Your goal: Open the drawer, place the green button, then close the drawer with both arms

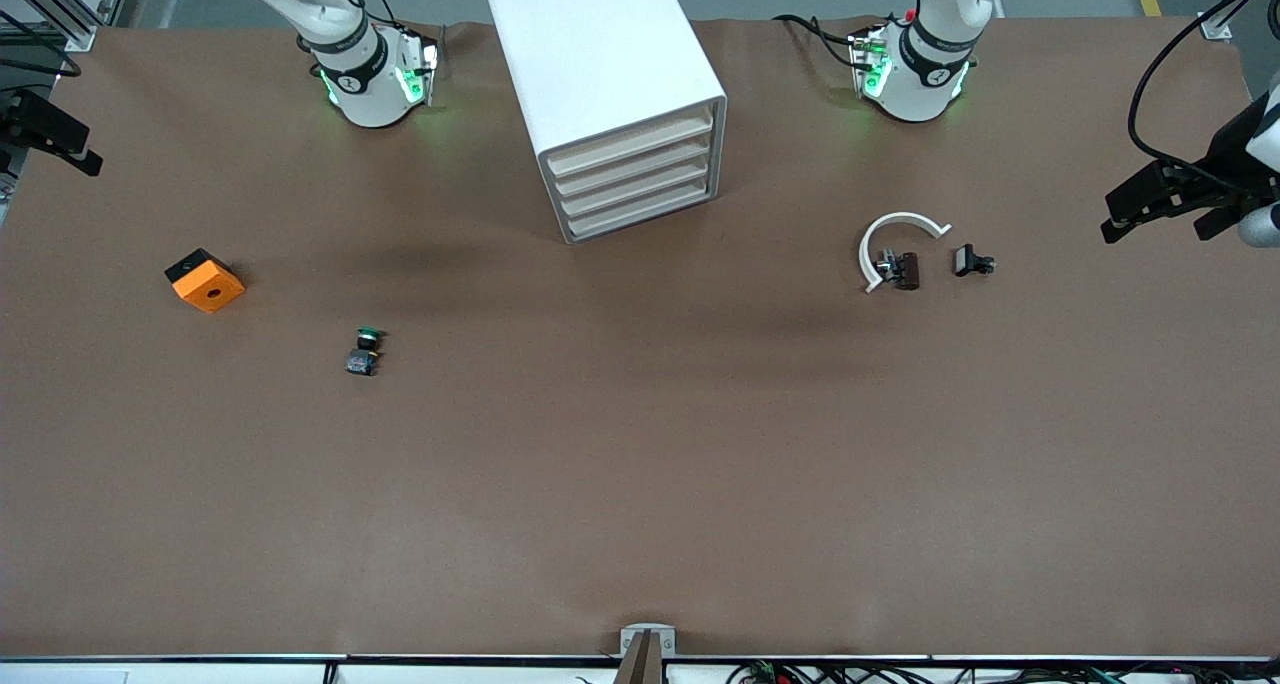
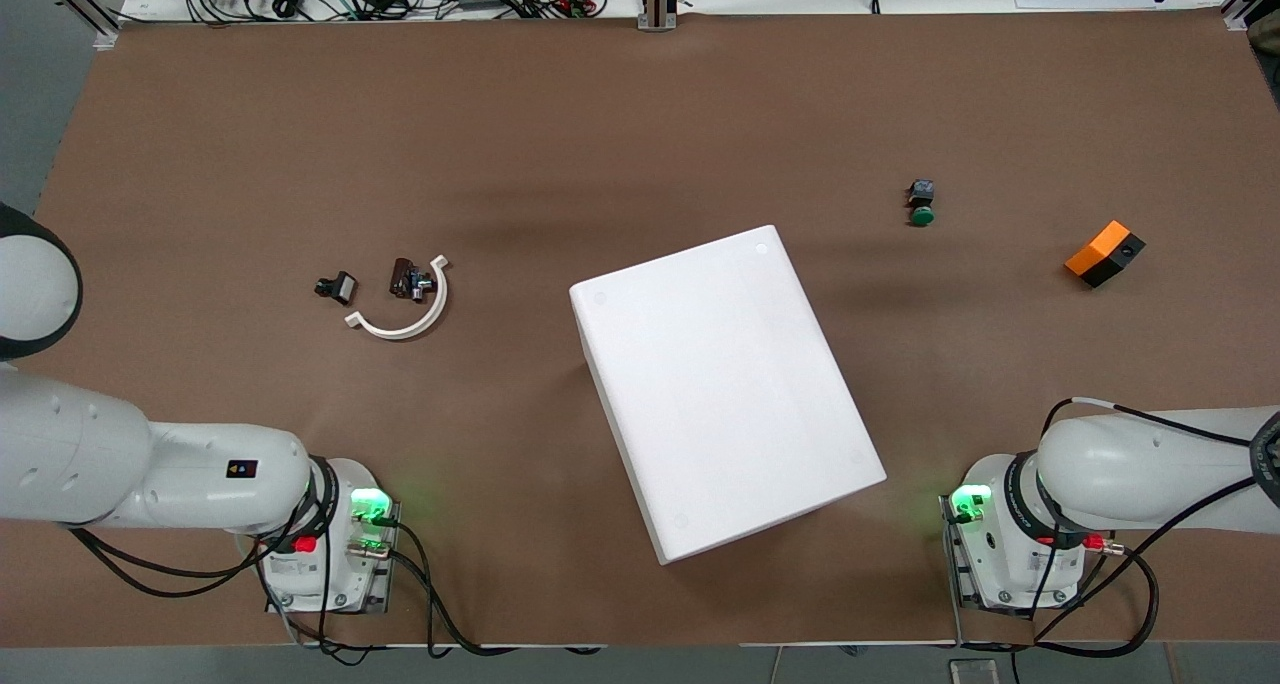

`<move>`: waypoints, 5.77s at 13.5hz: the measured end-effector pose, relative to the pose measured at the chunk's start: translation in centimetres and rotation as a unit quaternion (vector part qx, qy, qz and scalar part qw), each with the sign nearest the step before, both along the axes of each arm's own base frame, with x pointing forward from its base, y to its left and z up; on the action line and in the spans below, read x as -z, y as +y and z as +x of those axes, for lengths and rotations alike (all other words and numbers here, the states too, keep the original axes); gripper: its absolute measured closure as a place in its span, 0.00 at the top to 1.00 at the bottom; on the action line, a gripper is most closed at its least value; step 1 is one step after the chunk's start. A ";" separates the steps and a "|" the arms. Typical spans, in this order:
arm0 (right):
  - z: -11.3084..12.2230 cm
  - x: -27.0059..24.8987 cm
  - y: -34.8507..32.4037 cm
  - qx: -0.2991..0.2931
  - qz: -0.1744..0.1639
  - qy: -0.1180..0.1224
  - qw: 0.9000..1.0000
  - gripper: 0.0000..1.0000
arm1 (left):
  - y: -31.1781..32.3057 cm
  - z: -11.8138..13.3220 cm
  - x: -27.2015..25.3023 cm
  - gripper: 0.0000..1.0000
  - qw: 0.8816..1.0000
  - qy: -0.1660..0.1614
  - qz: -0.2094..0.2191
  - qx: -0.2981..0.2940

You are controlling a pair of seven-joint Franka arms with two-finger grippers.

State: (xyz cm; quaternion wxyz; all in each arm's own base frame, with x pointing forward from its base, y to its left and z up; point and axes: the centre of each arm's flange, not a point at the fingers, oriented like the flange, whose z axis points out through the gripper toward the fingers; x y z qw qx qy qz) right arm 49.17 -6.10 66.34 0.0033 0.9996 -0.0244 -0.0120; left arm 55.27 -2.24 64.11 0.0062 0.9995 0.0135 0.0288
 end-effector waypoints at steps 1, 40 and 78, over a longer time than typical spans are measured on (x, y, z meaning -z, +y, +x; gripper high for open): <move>0.0 0.0 0.0 0.000 0.000 0.000 1.000 1.00 | 0.0 0.0 0.0 1.00 1.000 0.000 0.000 0.000; 6.3 9.3 -2.4 0.020 0.016 0.070 0.997 1.00 | -30.3 0.4 37.8 1.00 0.888 0.259 0.101 -0.366; 5.7 45.2 8.7 0.131 0.020 -0.025 0.991 1.00 | -39.7 -12.5 50.9 1.00 0.495 0.525 0.335 -0.605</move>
